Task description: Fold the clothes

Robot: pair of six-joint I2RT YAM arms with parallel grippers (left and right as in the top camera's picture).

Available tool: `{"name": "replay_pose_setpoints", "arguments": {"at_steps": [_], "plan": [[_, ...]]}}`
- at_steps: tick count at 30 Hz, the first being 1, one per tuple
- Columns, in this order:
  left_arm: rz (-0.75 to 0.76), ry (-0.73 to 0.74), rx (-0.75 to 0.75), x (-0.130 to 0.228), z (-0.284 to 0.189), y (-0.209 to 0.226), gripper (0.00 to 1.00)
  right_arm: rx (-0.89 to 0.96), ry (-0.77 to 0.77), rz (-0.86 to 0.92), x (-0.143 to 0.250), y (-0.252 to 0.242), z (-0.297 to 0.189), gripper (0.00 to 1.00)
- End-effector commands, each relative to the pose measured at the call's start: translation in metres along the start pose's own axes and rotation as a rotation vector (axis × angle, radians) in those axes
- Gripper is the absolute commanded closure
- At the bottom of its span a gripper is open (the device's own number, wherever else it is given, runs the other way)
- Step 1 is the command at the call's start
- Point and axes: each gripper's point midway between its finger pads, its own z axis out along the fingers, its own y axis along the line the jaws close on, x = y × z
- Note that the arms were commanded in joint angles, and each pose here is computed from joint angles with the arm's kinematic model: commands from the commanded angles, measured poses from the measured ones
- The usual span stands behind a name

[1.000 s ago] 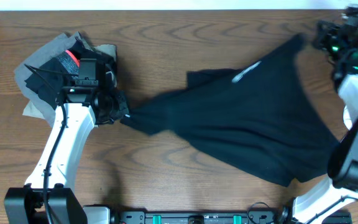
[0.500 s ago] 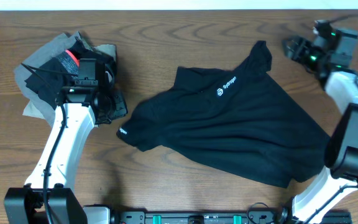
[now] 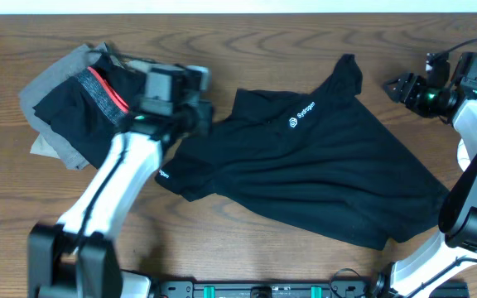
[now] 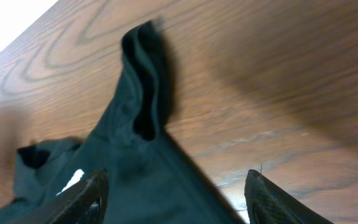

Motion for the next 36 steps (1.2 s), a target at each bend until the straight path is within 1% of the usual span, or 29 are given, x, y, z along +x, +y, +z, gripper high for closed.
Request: {"name": "replay_pose_setpoints", "arguments": {"at_steps": [1, 3, 5, 7, 8, 9, 10, 14, 15, 16, 18, 20, 22, 26, 30, 33, 35, 36], "plan": [[0.059, 0.072, 0.087, 0.018, 0.044, -0.015, 0.7, -0.091, 0.019, -0.038, 0.003, 0.026, -0.005, 0.32], [0.063, 0.085, 0.145, 0.023, 0.07, -0.022, 0.7, -0.096, 0.039, -0.026, 0.008, 0.027, -0.005, 0.32], [0.053, 0.092, 0.172, 0.026, 0.085, -0.023, 0.71, -0.094, 0.057, -0.016, 0.013, 0.027, -0.005, 0.32], [0.028, 0.101, 0.18, 0.027, 0.099, -0.022, 0.76, -0.091, 0.076, -0.003, 0.017, 0.026, -0.005, 0.33], [0.023, 0.107, 0.182, 0.028, 0.104, -0.021, 0.82, -0.089, 0.086, 0.003, 0.02, 0.026, -0.005, 0.34], [0.02, 0.113, 0.187, 0.029, 0.107, -0.021, 0.9, -0.088, 0.095, 0.009, 0.022, 0.026, -0.005, 0.34], [0.007, 0.121, 0.188, 0.031, 0.111, -0.02, 0.93, -0.087, 0.1, 0.013, 0.024, 0.026, -0.005, 0.34], [-0.027, 0.155, 0.171, 0.044, 0.128, -0.012, 0.94, -0.086, 0.109, 0.019, 0.026, 0.026, -0.005, 0.38], [-0.06, 0.165, 0.137, 0.048, 0.132, -0.005, 0.94, -0.085, 0.11, 0.02, 0.026, 0.026, -0.005, 0.38], [-0.122, 0.173, 0.063, 0.052, 0.137, 0.009, 0.94, -0.085, 0.113, 0.022, 0.027, 0.025, -0.005, 0.38], [-0.266, 0.167, -0.102, 0.056, 0.138, 0.042, 0.94, -0.083, 0.12, 0.026, 0.029, 0.025, -0.005, 0.38], [-0.453, 0.141, -0.272, 0.059, 0.128, 0.079, 0.94, -0.082, 0.124, 0.029, 0.03, 0.025, -0.006, 0.38], [-0.6, 0.12, -0.372, 0.061, 0.115, 0.109, 0.94, -0.078, 0.128, 0.029, 0.031, 0.024, -0.006, 0.38], [-0.766, 0.116, -0.491, 0.073, 0.093, 0.154, 0.94, -0.036, 0.151, 0.045, 0.037, 0.017, -0.006, 0.37], [-0.837, 0.142, -0.535, 0.086, 0.08, 0.177, 0.94, 0.111, 0.219, 0.069, 0.057, -0.003, -0.007, 0.38], [-0.881, 0.159, -0.555, 0.094, 0.074, 0.184, 0.94, 0.309, 0.305, 0.147, 0.084, -0.026, -0.015, 0.39], [-0.886, 0.162, -0.553, 0.094, 0.074, 0.184, 0.94, 0.512, 0.373, 0.207, 0.108, -0.048, -0.03, 0.4], [-0.885, 0.161, -0.552, 0.094, 0.074, 0.183, 0.94, 0.54, 0.378, 0.205, 0.111, -0.052, -0.032, 0.39]]}}
